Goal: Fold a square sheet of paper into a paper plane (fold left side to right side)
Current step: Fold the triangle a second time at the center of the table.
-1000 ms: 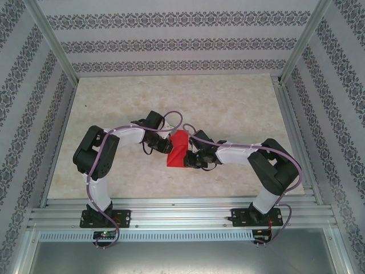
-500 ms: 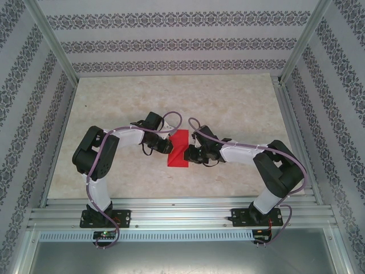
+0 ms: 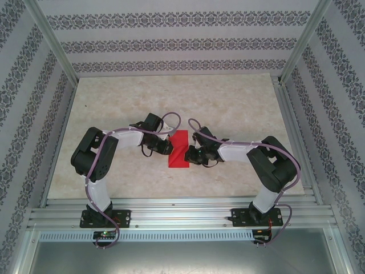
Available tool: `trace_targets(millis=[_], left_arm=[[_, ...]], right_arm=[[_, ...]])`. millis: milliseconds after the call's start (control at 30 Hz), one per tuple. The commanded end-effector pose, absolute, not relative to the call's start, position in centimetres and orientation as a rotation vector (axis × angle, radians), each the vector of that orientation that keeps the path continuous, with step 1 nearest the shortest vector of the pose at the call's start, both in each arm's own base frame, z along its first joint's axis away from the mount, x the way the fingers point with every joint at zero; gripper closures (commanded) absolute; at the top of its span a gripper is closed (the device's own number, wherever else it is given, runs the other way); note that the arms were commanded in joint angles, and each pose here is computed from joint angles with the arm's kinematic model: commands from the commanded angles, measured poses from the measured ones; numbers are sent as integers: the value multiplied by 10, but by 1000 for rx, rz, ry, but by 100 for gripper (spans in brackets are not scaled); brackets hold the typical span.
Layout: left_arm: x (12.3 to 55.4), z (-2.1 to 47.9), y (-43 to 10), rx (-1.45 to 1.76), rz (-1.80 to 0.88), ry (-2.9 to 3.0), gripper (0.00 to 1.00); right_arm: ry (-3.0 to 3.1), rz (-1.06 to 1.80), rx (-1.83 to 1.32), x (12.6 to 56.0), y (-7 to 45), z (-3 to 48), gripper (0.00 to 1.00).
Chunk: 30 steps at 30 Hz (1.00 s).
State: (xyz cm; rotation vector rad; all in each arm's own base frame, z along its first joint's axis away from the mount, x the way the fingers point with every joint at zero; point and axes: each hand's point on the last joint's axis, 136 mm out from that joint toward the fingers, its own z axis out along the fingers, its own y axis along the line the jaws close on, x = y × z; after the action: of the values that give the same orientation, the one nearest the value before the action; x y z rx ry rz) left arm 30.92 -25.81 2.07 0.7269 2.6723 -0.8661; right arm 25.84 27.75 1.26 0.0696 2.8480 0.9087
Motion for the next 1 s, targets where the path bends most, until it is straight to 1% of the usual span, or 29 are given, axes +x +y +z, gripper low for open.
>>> trace_targets(millis=[0,233,500,967], left_arm=[[296,28,-262,731,-913,2677,88],[294,29,-265,733,-911,2678,88],[296,47,-266,741,-908,2637,87],[296,22,-257,726,-832,2703,88]], right_arm=[[2904,824,98,251,267,-4,88],[2922,805,87,249,265,-8,88],[2928,796,80,248,265,-9,88],[2928,793,72,248,265,-7,88]])
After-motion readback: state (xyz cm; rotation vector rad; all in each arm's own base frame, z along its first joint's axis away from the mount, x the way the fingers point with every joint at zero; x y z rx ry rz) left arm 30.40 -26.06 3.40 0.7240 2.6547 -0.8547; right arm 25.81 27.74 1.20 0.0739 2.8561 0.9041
